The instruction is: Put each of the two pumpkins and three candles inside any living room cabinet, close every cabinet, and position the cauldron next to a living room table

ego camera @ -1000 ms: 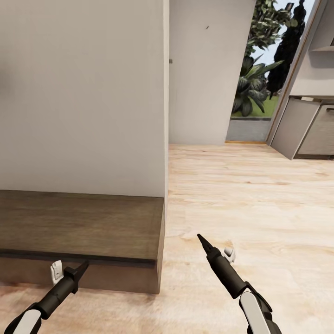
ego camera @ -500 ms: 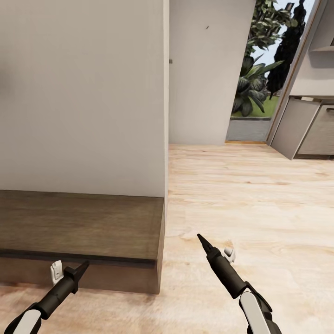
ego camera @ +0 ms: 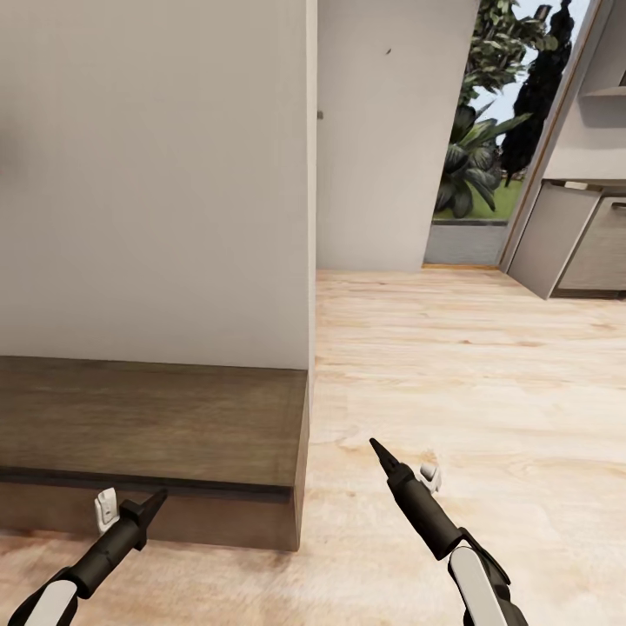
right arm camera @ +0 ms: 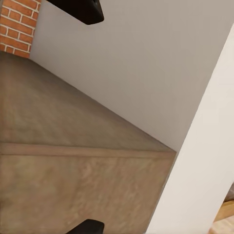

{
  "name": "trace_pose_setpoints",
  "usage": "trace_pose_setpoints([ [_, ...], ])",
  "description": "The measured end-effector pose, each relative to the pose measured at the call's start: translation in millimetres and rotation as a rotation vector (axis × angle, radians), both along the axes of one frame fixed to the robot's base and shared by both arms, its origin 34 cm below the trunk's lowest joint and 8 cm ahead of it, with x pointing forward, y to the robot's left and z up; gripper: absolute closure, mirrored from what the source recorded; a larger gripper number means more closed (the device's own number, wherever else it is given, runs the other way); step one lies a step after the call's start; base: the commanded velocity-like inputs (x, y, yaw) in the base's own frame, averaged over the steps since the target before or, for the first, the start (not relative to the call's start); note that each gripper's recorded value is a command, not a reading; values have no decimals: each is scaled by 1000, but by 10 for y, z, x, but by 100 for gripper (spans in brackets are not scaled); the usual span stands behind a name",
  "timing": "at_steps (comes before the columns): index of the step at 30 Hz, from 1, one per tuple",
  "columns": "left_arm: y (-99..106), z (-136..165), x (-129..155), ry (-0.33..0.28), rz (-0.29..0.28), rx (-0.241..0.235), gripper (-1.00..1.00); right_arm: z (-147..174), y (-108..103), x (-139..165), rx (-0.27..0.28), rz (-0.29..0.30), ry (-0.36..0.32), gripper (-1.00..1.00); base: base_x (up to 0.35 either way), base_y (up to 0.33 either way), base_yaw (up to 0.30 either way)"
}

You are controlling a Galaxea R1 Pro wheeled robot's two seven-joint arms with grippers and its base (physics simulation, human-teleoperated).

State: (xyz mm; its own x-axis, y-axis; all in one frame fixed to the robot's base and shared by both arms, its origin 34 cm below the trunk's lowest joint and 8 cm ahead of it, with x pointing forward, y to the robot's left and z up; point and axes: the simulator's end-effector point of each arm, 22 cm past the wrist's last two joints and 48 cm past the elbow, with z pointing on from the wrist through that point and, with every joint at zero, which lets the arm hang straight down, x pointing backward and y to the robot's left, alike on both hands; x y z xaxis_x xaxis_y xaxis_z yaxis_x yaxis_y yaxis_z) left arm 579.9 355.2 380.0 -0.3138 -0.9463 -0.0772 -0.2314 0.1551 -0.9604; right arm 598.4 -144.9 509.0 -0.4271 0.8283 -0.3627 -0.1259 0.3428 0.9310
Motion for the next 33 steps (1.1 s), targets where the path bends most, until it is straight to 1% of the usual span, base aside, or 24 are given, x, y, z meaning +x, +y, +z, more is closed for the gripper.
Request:
trace_pose_setpoints([
  [10, 11, 0, 3, 1, 4, 1, 100, 2, 0, 1, 0, 0, -1, -100, -82, 0, 0],
  [16, 26, 0, 4, 0, 8, 4, 100, 0, 1, 0, 0, 0, 0, -100, -169, 0, 0],
  [28, 30, 0, 5, 1, 12, 0, 100, 42, 10, -7, 11, 7, -17, -100, -24, 0, 0],
  [33, 44, 0, 7, 2, 17, -1, 100, 43, 12, -6, 12, 7, -18, -100, -233, 0, 0],
])
